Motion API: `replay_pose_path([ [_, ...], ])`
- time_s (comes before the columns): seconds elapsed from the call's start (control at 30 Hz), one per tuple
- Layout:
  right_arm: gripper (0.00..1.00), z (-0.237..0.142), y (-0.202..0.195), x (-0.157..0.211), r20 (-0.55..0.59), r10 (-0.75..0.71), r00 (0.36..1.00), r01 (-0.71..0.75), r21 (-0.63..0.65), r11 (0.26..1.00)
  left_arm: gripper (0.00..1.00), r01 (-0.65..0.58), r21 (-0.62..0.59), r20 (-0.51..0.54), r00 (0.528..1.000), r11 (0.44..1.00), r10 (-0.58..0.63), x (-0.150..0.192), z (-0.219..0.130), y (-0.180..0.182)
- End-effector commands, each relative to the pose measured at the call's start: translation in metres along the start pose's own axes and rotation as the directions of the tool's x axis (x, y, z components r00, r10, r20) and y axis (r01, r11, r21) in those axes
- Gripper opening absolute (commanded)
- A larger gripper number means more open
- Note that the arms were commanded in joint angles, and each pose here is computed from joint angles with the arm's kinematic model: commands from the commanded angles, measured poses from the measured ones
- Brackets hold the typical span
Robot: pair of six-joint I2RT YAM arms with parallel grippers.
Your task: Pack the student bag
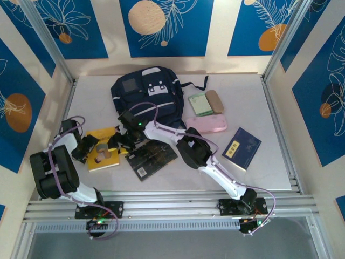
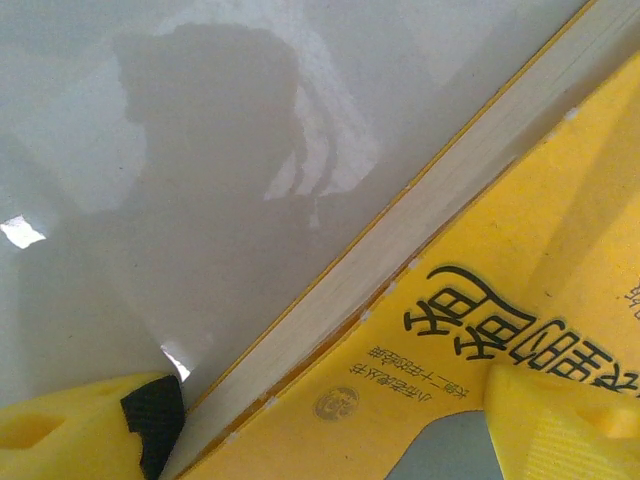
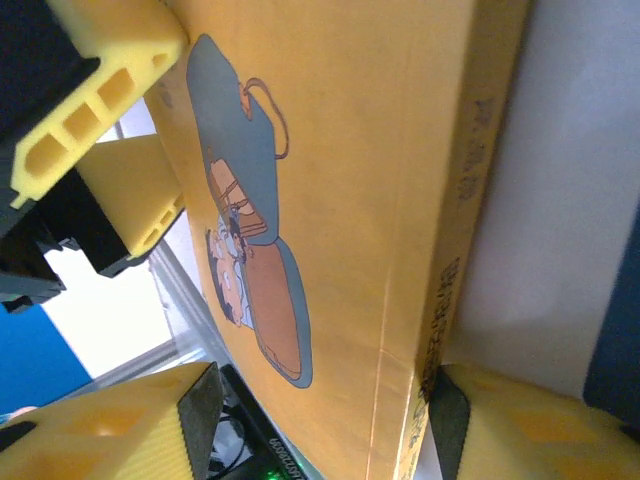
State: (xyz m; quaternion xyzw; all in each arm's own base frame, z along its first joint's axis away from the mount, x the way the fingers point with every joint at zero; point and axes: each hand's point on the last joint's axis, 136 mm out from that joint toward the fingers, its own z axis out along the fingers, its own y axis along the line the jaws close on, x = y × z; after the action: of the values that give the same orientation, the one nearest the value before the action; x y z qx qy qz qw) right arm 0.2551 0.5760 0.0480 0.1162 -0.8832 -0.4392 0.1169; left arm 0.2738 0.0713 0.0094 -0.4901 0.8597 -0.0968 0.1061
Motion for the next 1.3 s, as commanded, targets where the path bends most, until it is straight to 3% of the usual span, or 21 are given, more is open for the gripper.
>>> replay_pose_path([
  [0.0, 0.55, -0.002, 0.067, 0.024, -0.045, -0.118, 0.992, 0.107, -0.197, 0.974, 0.80, 0.063, 0.110, -0.364, 0.931, 0.992, -0.019, 0.084, 0.026, -0.011],
  [0.3, 0.42, -0.002, 0.074, 0.025, -0.039, -0.117, 0.992, 0.105, -0.218, 0.970, 0.79, 0.054, 0.119, -0.365, 0.931, 0.991, -0.007, 0.085, 0.022, -0.012],
  [0.53, 0.27, 0.005, 0.074, 0.028, -0.037, -0.117, 0.992, 0.107, -0.209, 0.972, 0.78, 0.039, 0.138, -0.356, 0.934, 0.990, 0.013, 0.085, 0.015, -0.015],
  [0.67, 0.25, 0.003, 0.078, 0.032, -0.036, -0.131, 0.991, 0.120, -0.222, 0.968, 0.77, 0.032, 0.141, -0.362, 0.932, 0.990, 0.022, 0.087, 0.013, -0.014],
  [1.03, 0.45, -0.033, 0.110, 0.047, 0.006, -0.176, 0.984, 0.170, -0.286, 0.943, 0.77, 0.016, 0.168, -0.363, 0.931, 0.986, 0.047, 0.090, 0.003, -0.017],
  [1.27, 0.51, -0.027, 0.087, 0.046, 0.019, -0.147, 0.989, 0.147, -0.225, 0.963, 0.77, 0.013, 0.234, -0.379, 0.922, 0.972, 0.079, 0.103, -0.013, -0.022],
])
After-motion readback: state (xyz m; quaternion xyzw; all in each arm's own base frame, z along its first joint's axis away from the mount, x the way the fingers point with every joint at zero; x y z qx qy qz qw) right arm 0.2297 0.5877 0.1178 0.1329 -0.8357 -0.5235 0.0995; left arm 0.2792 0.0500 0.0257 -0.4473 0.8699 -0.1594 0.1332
